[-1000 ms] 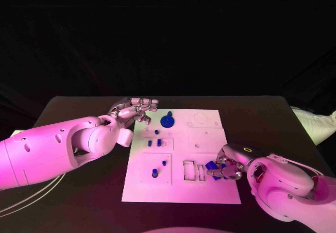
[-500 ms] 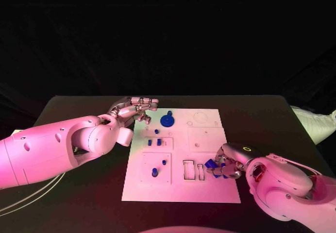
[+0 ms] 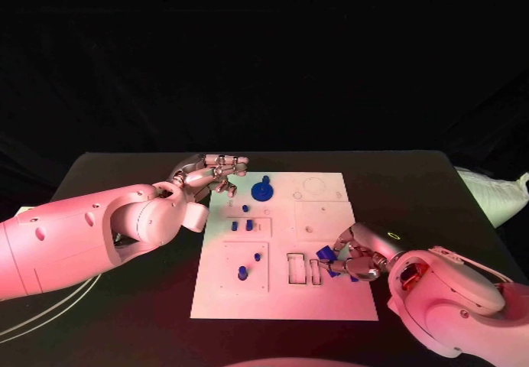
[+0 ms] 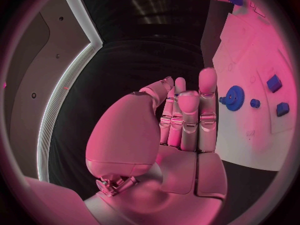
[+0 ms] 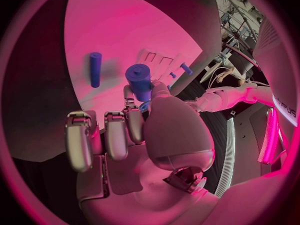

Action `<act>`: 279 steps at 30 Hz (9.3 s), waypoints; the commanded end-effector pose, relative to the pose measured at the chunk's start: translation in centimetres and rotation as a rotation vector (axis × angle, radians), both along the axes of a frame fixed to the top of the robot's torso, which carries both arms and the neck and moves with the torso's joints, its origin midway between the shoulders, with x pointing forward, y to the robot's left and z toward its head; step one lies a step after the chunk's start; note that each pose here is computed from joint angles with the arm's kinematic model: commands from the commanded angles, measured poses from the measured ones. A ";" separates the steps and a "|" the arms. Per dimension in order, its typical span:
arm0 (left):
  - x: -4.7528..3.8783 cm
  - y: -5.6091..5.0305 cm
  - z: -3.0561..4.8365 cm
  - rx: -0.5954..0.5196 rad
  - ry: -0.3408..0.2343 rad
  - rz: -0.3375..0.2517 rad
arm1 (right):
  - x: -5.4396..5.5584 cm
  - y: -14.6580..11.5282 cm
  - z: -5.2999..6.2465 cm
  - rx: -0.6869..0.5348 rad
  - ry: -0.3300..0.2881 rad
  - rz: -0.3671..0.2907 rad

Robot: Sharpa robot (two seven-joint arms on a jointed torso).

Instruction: Assemble the parts on the task board

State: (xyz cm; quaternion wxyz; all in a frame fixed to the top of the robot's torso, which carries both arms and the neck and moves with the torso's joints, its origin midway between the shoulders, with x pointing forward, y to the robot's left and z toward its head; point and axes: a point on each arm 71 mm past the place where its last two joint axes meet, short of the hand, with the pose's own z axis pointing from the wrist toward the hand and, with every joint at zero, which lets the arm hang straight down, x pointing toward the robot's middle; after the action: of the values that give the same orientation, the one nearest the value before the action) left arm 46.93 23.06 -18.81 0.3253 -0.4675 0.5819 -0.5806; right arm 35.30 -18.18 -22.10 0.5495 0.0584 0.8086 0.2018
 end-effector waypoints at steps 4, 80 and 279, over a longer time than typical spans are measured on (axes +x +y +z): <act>-0.08 -0.3 0.11 -0.011 -0.007 -0.023 | -0.2 1.0 -0.3 0.085 0.087 -0.014; -0.07 -0.2 0.09 -0.008 -0.006 -0.017 | 0.4 3.2 -1.0 0.011 0.054 0.078; -0.31 0.2 -0.09 -0.005 0.011 -0.024 | -0.1 1.6 -2.5 0.011 0.153 -0.004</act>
State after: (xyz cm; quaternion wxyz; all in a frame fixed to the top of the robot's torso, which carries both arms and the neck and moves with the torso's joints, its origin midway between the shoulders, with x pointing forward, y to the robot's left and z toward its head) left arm 46.68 23.46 -19.00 0.3200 -0.4702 0.5870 -0.5761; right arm 35.29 -16.70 -24.60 0.4839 0.1013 0.8446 0.2052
